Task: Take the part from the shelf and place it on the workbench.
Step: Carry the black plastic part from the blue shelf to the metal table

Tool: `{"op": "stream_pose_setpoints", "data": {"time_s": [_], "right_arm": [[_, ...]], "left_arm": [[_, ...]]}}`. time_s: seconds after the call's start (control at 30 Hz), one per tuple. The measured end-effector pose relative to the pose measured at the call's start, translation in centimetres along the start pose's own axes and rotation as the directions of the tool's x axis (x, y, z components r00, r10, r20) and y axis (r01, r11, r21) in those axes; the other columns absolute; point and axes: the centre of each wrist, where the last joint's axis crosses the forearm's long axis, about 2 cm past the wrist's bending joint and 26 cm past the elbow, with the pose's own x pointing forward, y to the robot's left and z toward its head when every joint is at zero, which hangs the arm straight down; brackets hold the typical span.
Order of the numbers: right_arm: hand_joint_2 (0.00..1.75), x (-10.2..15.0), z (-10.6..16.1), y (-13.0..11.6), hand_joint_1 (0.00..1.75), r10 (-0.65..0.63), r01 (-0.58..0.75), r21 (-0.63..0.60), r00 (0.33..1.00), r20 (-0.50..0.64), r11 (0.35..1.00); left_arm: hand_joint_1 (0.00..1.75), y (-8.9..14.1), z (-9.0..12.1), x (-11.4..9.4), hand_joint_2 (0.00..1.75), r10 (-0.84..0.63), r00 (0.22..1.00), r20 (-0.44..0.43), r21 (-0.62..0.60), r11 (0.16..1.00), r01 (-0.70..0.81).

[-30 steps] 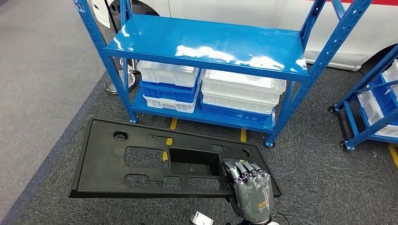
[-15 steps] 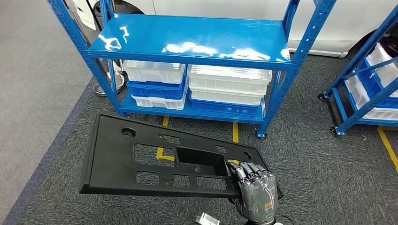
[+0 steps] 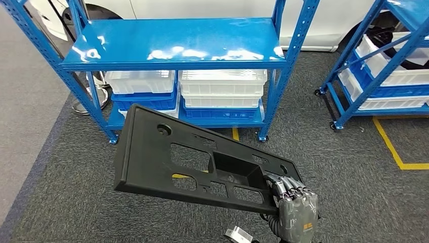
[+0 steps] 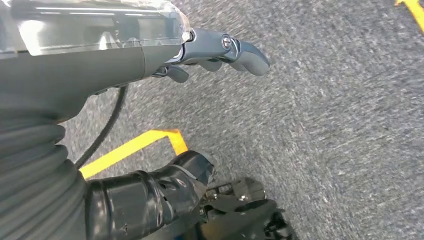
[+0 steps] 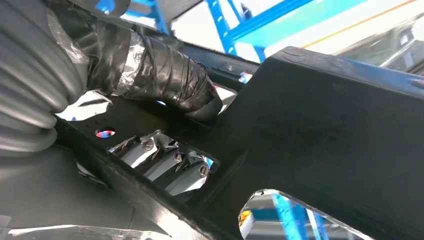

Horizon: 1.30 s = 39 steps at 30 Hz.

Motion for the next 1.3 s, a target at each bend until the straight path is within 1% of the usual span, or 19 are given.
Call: {"op": "stream_pose_setpoints", "data": {"time_s": [0.23, 0.47, 0.63, 0.87, 1.03, 1.3], "right_arm": [[1.75, -1.5, 0.6, -1.2, 1.75, 0.047, -0.048, -0.031, 0.998, -0.047, 0.998], [1.75, -2.0, 0.7, -2.1, 1.75, 0.059, -0.065, -0.079, 0.995, -0.085, 0.995], [1.75, -2.6, 0.8, -3.1, 1.75, 0.052, -0.070, -0.145, 0.991, -0.120, 0.987], [1.75, -3.7, 1.5, -5.0, 1.75, 0.071, -0.115, -0.227, 0.979, -0.193, 0.967], [1.75, -4.1, 1.9, -5.9, 1.75, 0.099, -0.151, -0.238, 0.971, -0.219, 0.959], [1.75, -4.7, 2.5, -6.7, 1.75, 0.116, -0.179, -0.244, 0.961, -0.251, 0.953]], "left_arm": [[0.00, 0.0, 0.1, -0.1, 1.75, 0.003, 1.000, -0.002, 0.004, 1.000, -0.003], [0.00, 0.0, -0.1, 0.1, 1.75, 0.005, 1.000, 0.005, 0.007, 1.000, -0.005], [0.00, 0.0, 0.1, -0.1, 1.75, 0.012, 1.000, -0.003, 0.010, 1.000, -0.012], [0.00, 0.0, 0.2, -0.3, 1.75, 0.024, 1.000, -0.011, 0.015, 1.000, -0.023], [0.00, 0.0, 0.2, -0.3, 1.75, 0.026, 1.000, -0.007, 0.016, 1.000, -0.026], [0.00, -0.1, 0.2, -0.3, 1.75, 0.027, 1.000, -0.006, 0.016, 1.000, -0.027]]}}
